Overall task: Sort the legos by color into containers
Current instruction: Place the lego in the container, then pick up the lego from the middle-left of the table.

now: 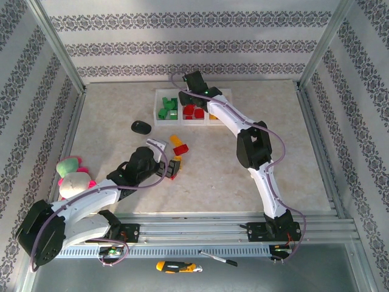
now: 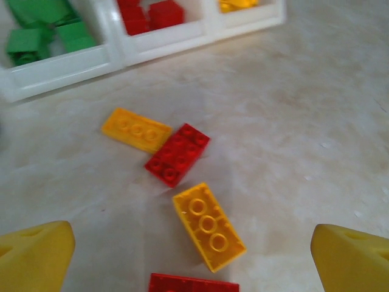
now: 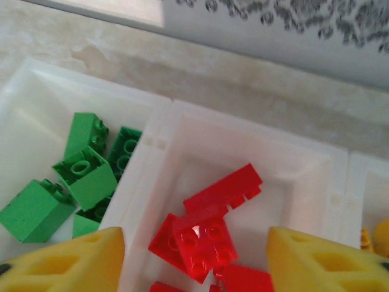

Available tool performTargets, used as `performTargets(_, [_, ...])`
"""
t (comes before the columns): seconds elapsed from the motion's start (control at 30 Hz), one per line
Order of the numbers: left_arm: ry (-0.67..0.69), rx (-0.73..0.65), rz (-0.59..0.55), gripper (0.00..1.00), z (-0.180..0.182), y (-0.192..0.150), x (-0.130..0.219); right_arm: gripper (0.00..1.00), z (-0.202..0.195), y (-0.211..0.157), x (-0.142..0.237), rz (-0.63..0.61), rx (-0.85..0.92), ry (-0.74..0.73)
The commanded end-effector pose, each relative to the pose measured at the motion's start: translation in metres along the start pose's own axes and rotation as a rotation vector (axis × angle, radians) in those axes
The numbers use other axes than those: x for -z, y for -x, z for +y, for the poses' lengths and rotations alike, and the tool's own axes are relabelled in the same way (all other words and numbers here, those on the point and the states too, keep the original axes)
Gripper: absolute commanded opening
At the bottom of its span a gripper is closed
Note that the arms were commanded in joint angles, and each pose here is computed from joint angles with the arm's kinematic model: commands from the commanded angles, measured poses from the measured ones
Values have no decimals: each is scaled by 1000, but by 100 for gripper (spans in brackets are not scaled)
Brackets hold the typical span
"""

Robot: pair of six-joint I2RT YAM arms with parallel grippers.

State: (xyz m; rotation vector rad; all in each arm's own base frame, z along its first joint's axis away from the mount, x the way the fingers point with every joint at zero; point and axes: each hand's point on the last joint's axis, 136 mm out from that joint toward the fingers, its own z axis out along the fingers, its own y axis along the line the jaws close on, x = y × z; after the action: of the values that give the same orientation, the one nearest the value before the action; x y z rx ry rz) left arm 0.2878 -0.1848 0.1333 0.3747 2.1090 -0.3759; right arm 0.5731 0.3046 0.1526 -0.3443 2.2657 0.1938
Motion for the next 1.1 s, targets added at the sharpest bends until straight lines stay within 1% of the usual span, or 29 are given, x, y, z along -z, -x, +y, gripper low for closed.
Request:
performTargets(0.0, [187, 184, -28, 99, 26, 21, 3, 71, 3, 31, 33, -60, 9, 6])
performTargets(0.13, [290, 276, 0, 99, 40, 24, 3, 81, 12, 38, 62, -98, 16, 33])
performTargets(0.23, [371, 359, 16, 99, 51, 22, 7, 84, 23, 35, 87, -113, 41, 57])
performTargets(0.33, [420, 404, 50, 99, 55, 19, 10, 87, 31, 24, 112, -127, 57, 82])
performTargets(0.47, [475, 424, 125, 99, 60, 8, 15, 87, 40, 0, 143, -132, 51, 122])
performTargets(0.6, [515, 434, 187, 99, 62, 2, 20, 88, 47, -38, 169, -106, 73, 141])
performTargets(0.7, [530, 459, 214, 99, 60, 3, 21, 88, 54, -68, 188, -94, 91, 158])
performTargets(0.83, [578, 564, 251, 99, 60, -4, 23, 88, 59, -110, 207, -53, 108, 179])
performTargets(1.0, [662, 675, 324, 99, 61, -24, 26, 88, 53, -155, 222, 2, 57, 212])
performTargets(1.07, [657, 721, 328, 99, 58, -26, 22, 88, 48, -169, 225, 20, 40, 211])
